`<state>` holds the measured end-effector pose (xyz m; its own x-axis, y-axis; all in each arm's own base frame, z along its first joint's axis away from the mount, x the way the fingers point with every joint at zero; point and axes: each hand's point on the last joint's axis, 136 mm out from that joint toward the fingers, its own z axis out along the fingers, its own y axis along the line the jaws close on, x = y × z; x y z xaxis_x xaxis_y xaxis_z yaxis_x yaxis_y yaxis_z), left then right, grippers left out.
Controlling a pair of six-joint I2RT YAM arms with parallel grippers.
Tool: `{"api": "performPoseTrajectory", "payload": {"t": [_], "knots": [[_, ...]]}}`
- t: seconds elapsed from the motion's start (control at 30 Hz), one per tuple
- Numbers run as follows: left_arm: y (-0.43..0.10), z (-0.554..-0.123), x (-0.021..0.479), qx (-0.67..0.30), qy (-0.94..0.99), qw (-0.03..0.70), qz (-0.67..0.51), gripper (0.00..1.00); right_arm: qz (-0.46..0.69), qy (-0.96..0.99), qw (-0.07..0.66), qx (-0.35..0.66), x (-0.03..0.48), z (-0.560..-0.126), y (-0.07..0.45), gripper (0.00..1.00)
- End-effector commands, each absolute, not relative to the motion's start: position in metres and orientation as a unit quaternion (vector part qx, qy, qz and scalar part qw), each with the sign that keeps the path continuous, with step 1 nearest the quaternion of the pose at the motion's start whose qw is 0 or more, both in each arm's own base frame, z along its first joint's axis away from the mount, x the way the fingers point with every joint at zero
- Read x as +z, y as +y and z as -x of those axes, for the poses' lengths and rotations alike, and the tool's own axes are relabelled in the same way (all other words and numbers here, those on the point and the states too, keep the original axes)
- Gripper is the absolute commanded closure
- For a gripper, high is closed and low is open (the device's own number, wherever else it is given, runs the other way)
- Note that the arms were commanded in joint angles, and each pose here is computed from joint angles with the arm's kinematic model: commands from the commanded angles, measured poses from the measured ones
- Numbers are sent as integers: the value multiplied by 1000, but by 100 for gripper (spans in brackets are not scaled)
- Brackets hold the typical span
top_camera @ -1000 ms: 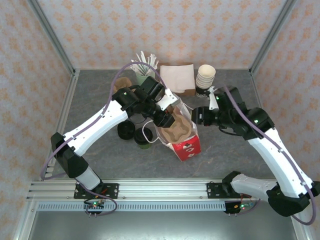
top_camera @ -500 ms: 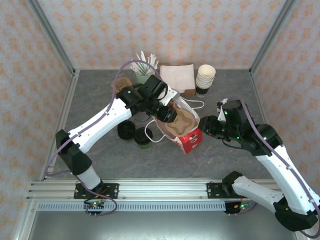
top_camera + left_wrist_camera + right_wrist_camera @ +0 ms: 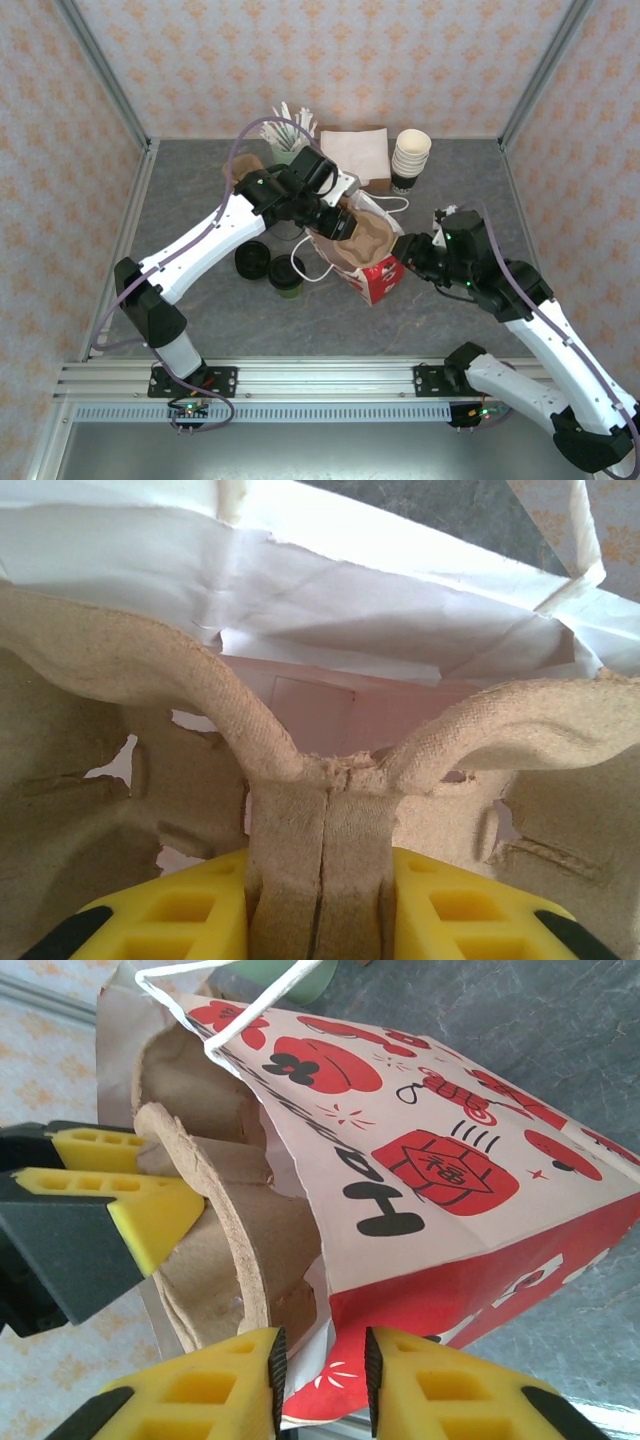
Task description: Pack the takeout coffee
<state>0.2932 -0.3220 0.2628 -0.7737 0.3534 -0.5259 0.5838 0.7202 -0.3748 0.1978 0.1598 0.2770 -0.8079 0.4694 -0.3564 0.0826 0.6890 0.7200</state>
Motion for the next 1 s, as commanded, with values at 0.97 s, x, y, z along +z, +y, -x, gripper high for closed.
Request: {"api": "performPoseTrajectory", "payload": {"t": [0.97], "knots": [[-325, -314, 273, -265, 909, 234, -220, 68, -69, 896, 247, 362, 272, -177, 168, 100]]}}
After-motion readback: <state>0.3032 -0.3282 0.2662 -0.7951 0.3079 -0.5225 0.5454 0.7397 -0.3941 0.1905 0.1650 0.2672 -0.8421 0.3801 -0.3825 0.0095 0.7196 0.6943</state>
